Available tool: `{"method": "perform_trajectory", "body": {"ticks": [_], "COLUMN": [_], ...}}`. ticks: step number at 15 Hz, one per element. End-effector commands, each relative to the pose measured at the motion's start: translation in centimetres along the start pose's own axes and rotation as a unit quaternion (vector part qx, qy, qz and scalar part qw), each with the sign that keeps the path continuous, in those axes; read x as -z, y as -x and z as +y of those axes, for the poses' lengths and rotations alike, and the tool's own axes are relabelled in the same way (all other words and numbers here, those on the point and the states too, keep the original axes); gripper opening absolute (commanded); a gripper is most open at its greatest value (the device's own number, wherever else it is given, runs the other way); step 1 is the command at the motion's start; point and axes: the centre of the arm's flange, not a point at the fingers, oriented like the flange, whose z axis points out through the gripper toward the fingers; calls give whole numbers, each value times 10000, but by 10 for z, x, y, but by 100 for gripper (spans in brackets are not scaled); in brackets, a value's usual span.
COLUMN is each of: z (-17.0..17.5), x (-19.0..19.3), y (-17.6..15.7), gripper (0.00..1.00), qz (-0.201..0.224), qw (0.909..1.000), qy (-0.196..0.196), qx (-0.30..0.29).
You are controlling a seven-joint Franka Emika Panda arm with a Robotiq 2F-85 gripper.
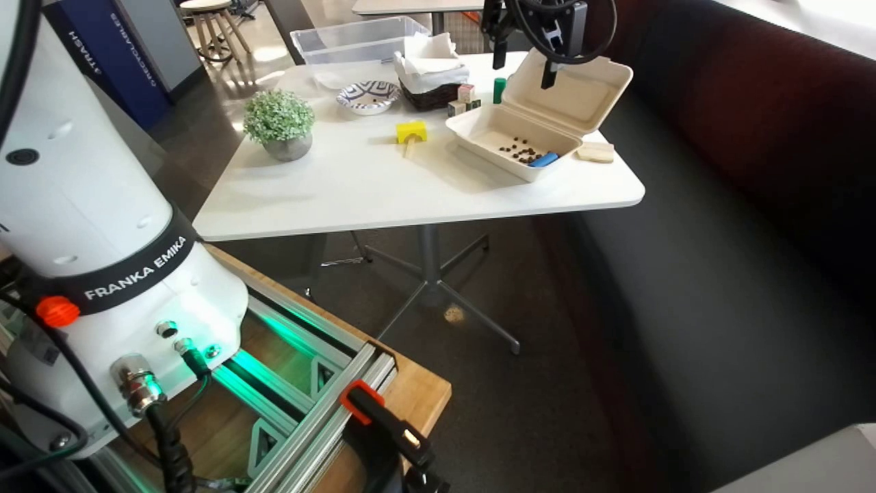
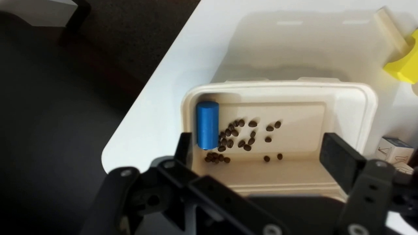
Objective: Shift the blue block to the storage bin
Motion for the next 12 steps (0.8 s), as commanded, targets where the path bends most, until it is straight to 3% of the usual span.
{"method": "perform_trajectory", "body": {"ticks": [1,4,9,12], "z": [0,0,5,4], "x": [0,0,-25,-46], "y": [0,0,-19,-25], "gripper": [100,100,100,100], "qz": [0,1,320,305], "qw": [10000,10000,9994,9993], "qy": [0,0,144,200], "qx": [2,7,0,19]}}
